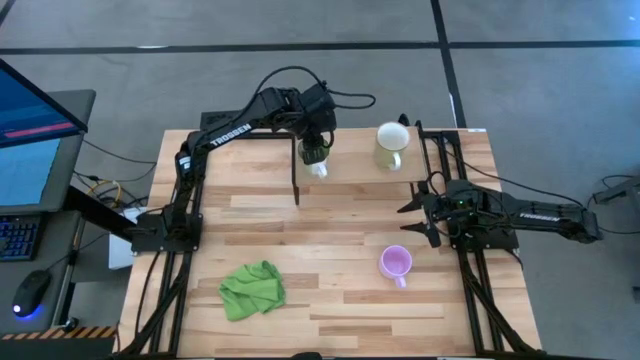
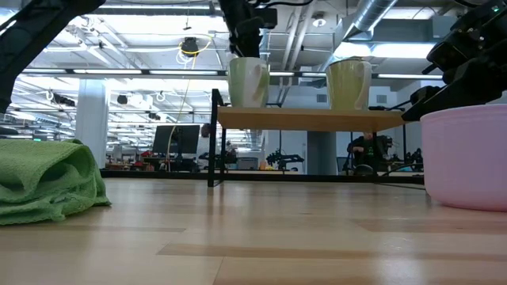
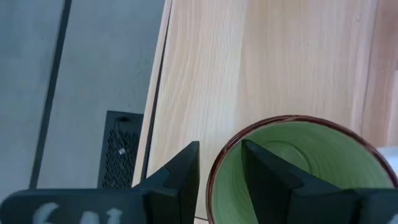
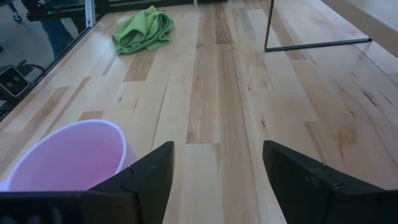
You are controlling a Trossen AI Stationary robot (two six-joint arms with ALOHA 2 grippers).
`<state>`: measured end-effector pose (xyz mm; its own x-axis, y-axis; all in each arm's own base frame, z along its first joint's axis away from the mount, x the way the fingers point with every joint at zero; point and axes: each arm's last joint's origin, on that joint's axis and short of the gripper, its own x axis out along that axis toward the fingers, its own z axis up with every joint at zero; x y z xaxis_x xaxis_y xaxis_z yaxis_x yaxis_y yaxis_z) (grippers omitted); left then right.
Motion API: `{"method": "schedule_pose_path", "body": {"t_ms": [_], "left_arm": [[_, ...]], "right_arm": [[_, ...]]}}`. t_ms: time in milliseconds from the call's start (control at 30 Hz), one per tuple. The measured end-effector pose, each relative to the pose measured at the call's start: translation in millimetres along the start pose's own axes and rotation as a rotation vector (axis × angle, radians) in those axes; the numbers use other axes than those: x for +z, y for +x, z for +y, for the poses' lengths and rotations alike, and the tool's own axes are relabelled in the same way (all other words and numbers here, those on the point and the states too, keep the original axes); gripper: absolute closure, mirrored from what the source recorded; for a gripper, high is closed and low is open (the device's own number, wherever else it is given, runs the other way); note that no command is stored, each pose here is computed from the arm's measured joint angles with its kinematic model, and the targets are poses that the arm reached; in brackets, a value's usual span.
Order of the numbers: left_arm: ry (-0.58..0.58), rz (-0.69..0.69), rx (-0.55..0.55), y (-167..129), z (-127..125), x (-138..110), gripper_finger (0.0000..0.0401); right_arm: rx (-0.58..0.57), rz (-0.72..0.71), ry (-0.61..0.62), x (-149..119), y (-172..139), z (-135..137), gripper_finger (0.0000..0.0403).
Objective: Stack small to large cups/mugs on shelf
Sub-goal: Adjust the green mug on the shelf
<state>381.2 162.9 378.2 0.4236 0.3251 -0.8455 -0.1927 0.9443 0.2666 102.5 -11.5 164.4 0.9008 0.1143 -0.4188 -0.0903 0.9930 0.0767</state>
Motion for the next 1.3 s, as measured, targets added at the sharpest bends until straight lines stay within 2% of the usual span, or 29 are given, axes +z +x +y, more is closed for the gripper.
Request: {"method": "schedule_pose_path", "body": {"t_ms": [433, 633, 833, 1067, 1300], "left_arm": [[0.012, -0.045, 0.015, 0, 1, 4, 0.0291], [0.016, -0.107, 0.037, -1, 3, 10, 0.0291], [0.022, -0.101, 0.038, -1, 3, 10, 0.0291], [0.009, -0.159, 0.092, -12, 7, 14, 0.0291], [-0.021, -0.245, 0.140, -41, 11, 13, 0.0291]], "right_arm": [[0.000, 0.008, 0.002, -1, 0, 0, 0.0135], [0.000, 0.008, 0.002, -1, 0, 0, 0.0135], [0.000, 0.007, 0.002, -1, 0, 0, 0.0135], [-0.003, -0.048, -0.013, 5, 0, 0, 0.0135], [-0.005, -0.109, -0.032, 14, -3, 0, 0.0135]]}}
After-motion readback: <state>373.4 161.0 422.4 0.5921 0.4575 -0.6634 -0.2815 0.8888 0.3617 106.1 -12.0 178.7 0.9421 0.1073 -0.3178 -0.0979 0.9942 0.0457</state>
